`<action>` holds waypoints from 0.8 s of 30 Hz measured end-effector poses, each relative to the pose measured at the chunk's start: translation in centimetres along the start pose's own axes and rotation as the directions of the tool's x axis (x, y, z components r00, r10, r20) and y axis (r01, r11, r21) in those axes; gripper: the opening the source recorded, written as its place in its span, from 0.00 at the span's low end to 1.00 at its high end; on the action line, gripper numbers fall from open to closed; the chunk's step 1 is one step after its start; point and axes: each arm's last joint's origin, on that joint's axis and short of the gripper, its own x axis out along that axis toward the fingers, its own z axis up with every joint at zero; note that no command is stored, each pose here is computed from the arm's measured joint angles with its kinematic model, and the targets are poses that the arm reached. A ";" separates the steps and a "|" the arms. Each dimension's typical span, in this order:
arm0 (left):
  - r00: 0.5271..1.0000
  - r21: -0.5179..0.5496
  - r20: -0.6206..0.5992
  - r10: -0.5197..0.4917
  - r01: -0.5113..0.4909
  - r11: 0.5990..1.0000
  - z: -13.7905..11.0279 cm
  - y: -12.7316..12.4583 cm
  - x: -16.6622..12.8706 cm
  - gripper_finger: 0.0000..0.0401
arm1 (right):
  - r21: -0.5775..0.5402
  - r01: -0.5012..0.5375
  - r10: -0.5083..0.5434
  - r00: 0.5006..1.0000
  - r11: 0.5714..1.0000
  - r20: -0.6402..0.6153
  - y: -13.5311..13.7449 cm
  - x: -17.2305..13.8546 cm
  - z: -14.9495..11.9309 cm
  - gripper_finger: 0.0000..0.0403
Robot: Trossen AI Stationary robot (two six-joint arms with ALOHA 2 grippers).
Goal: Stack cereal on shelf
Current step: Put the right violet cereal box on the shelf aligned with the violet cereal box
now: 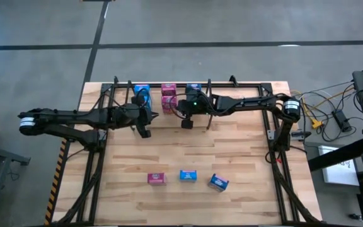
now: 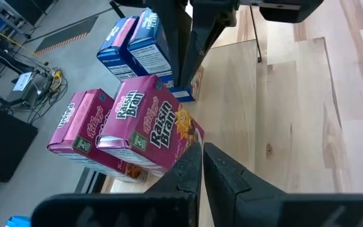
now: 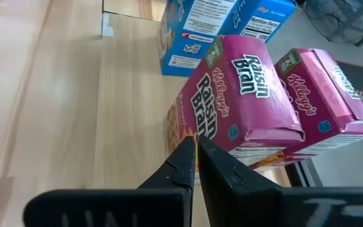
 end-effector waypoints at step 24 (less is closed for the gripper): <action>1.000 -0.006 0.001 0.000 0.000 1.000 0.0 0.0 0.0 0.00 | -0.065 0.080 -0.081 0.997 0.995 -0.001 -0.1 2.1 -0.9 0.02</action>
